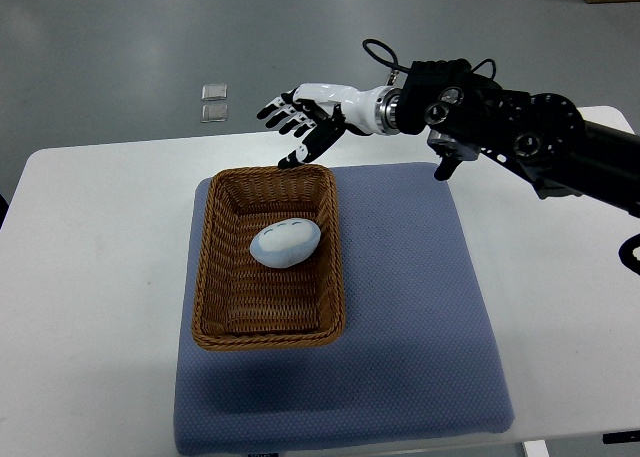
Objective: Place blue toy in brown basket
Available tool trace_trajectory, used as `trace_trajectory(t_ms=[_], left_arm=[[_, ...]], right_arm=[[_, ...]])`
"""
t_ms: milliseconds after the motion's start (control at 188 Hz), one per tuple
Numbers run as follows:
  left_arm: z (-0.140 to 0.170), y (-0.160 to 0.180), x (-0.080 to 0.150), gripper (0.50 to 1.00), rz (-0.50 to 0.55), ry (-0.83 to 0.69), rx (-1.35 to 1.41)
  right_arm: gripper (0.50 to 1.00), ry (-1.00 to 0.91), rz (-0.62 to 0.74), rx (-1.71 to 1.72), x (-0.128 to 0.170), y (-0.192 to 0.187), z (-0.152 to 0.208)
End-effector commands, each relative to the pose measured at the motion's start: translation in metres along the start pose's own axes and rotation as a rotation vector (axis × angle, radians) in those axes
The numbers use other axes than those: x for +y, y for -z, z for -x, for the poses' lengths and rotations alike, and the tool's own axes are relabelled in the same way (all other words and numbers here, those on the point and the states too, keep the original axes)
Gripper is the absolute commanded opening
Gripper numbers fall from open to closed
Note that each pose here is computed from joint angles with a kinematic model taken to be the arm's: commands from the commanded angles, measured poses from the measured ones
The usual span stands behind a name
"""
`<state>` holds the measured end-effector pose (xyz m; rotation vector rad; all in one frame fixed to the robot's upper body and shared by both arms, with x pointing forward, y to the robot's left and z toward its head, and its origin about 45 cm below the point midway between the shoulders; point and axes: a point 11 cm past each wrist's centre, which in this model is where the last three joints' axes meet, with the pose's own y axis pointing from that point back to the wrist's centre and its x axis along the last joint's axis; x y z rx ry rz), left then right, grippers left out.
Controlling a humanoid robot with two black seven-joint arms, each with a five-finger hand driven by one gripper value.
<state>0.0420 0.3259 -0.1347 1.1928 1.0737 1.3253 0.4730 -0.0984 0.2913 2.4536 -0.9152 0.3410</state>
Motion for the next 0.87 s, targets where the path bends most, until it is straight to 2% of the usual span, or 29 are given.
trace_trajectory(t_ms=[0,250,388,627,860], left_arm=[[0.0,0.0,0.0,1.0,0.0,0.0,-0.001],[0.0,0.0,0.0,1.0,0.0,0.0,-0.001],[0.001,0.0,0.0,1.0,0.0,0.002,-0.003],[0.001,0.0,0.0,1.0,0.0,0.002,-0.003],[0.0,0.0,0.0,1.0,-0.001,0.0,-0.004]], right_arm=[[0.858,-0.091,-0.086,-0.187,0.016,-0.012,-0.025],[0.858,-0.3,-0.332,-0.747,0.053,-0.065,-0.056],[0.858,-0.389,-0.418,-0.967,0.063,-0.099,-0.053],[0.858,-0.472,-0.442,-1.144,0.055,-0.138,-0.028],[0.858,-0.498,-0.449,-1.189,0.054,-0.15,-0.017]])
